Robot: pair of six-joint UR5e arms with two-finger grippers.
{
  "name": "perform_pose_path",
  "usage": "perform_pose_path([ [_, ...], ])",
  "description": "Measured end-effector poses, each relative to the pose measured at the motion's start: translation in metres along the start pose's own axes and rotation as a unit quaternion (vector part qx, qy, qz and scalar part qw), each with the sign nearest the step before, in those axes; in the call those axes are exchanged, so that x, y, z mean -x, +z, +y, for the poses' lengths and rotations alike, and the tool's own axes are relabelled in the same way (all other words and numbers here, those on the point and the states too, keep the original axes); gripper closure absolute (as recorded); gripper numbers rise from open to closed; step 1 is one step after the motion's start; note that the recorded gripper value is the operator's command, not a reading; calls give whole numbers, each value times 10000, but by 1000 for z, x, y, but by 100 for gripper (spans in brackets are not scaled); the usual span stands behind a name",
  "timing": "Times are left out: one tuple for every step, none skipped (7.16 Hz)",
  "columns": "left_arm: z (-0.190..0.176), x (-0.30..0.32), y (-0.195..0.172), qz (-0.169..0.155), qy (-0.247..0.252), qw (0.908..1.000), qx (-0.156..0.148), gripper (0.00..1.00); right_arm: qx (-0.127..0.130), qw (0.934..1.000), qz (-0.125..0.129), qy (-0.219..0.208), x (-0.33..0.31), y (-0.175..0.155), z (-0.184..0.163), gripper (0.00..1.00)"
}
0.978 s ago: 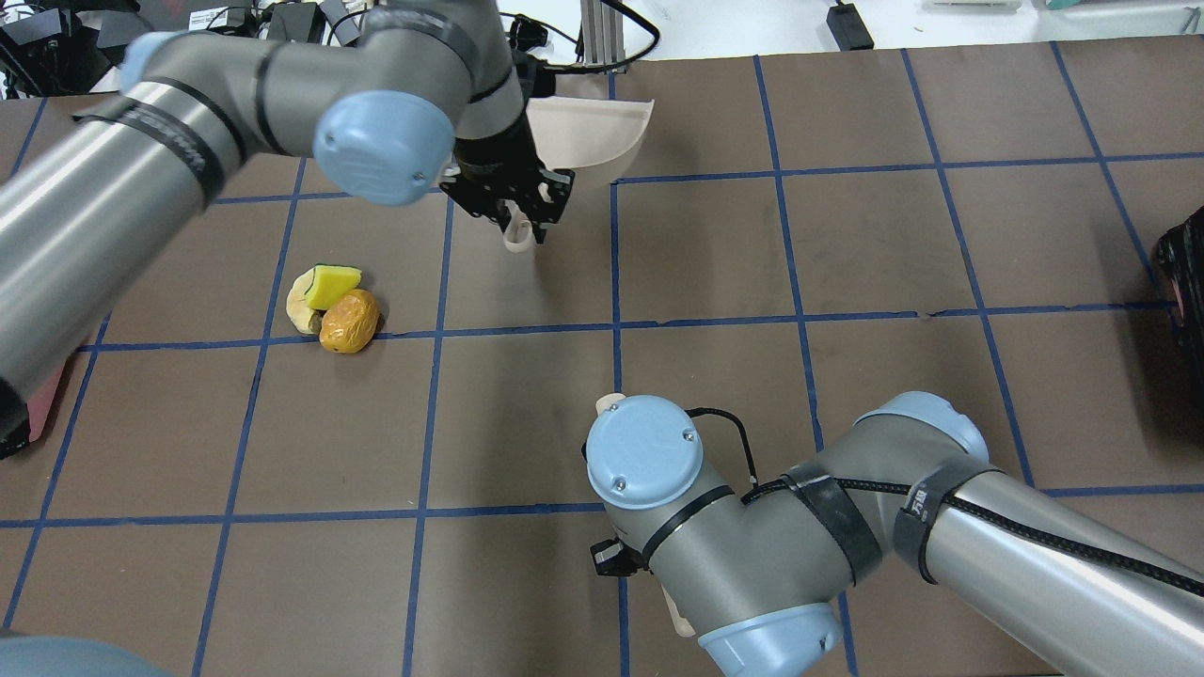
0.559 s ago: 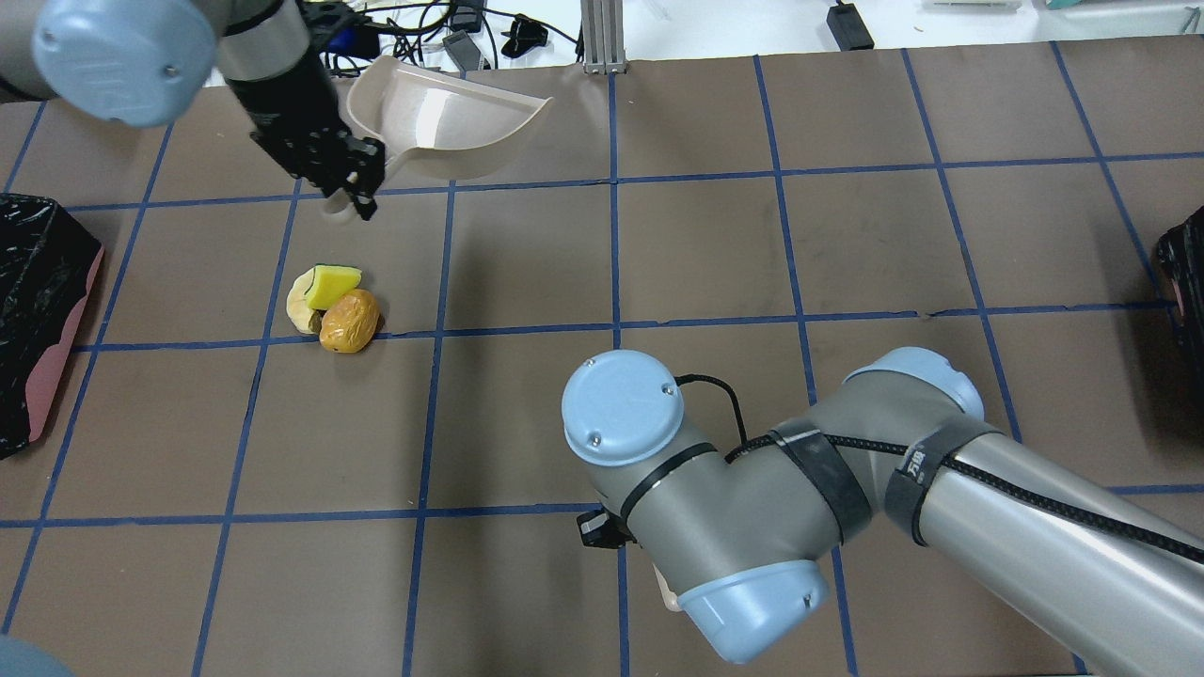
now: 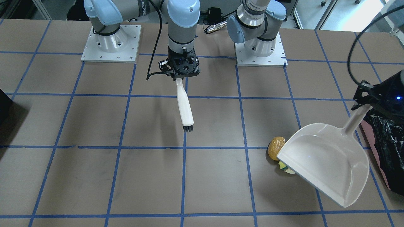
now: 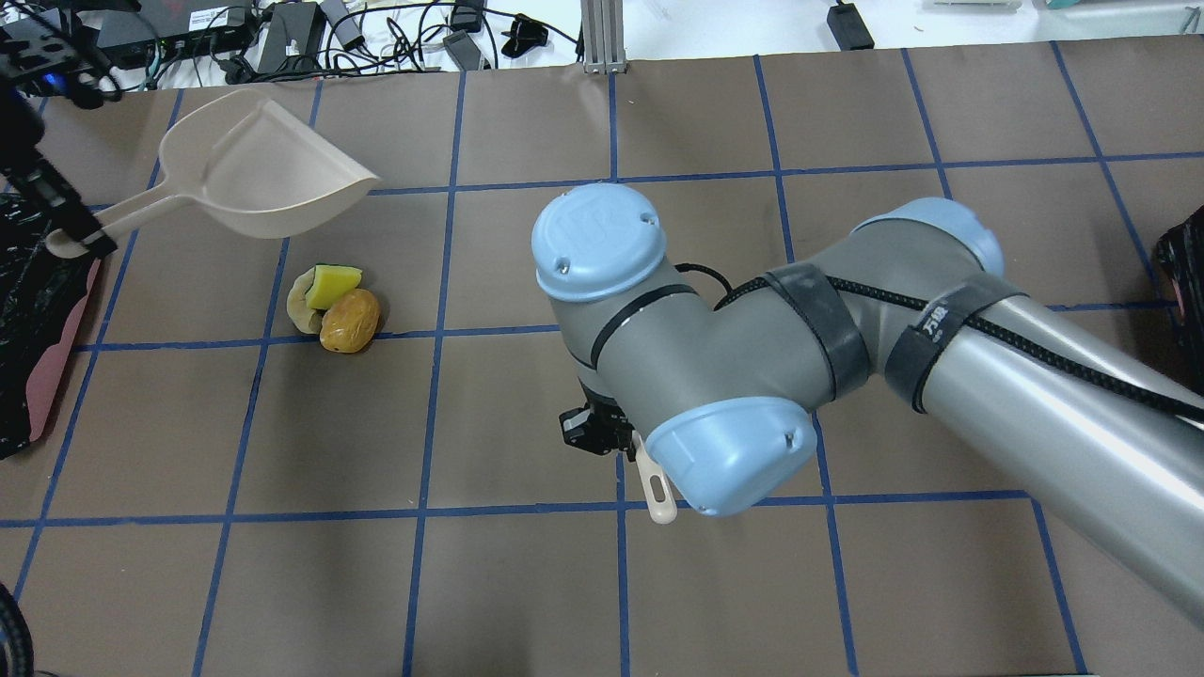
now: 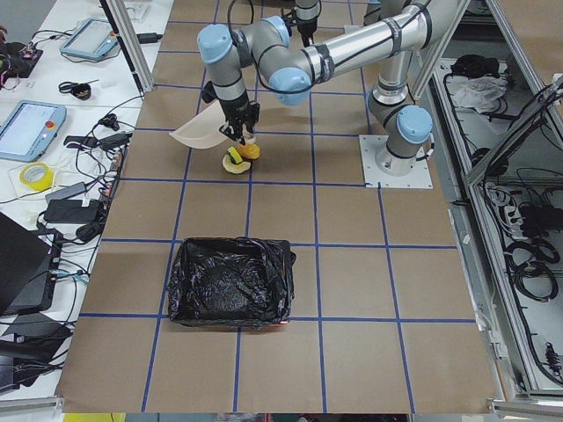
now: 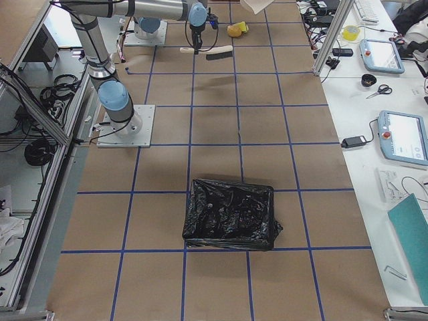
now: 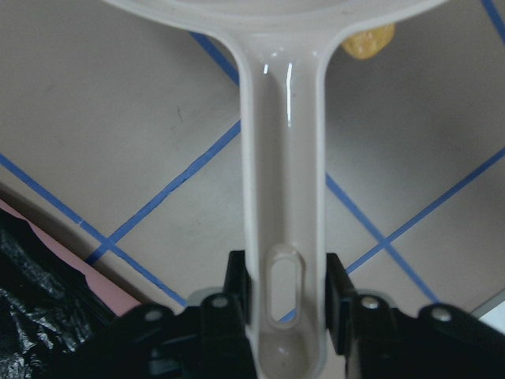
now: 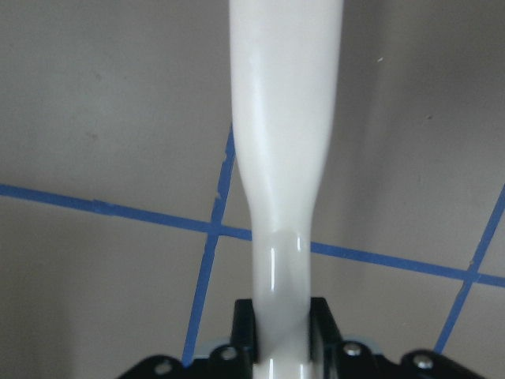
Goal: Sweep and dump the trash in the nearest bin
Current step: 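Carry the dustpan beside the sponge and paper ball while the right gripper lifts the brush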
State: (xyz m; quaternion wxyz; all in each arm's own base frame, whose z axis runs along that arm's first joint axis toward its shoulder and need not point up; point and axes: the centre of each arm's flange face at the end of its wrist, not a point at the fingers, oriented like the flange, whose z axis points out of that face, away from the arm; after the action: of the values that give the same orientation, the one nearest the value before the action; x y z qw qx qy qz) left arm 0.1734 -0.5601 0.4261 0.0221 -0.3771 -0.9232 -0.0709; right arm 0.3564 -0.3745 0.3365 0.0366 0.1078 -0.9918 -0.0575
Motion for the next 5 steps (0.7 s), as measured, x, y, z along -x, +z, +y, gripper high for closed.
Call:
perform_pose_path([
  [32, 25, 16, -78, 395, 9992, 8, 100, -30, 10000, -25, 63, -5, -6, -20, 100],
  [53, 43, 35, -260, 851, 9960, 47, 100, -62, 9999, -37, 89, -5, -10, -40, 100],
  [69, 58, 56, -426, 1255, 9911, 85, 100, -105, 9999, -45, 90, -2, -13, -62, 100],
  [80, 74, 75, -581, 1657, 9844, 118, 100, -157, 9998, -55, 84, 4, -18, -87, 100],
  [84, 89, 90, -733, 2034, 9762, 161, 100, -187, 9998, -62, 83, 11, -23, -114, 100],
])
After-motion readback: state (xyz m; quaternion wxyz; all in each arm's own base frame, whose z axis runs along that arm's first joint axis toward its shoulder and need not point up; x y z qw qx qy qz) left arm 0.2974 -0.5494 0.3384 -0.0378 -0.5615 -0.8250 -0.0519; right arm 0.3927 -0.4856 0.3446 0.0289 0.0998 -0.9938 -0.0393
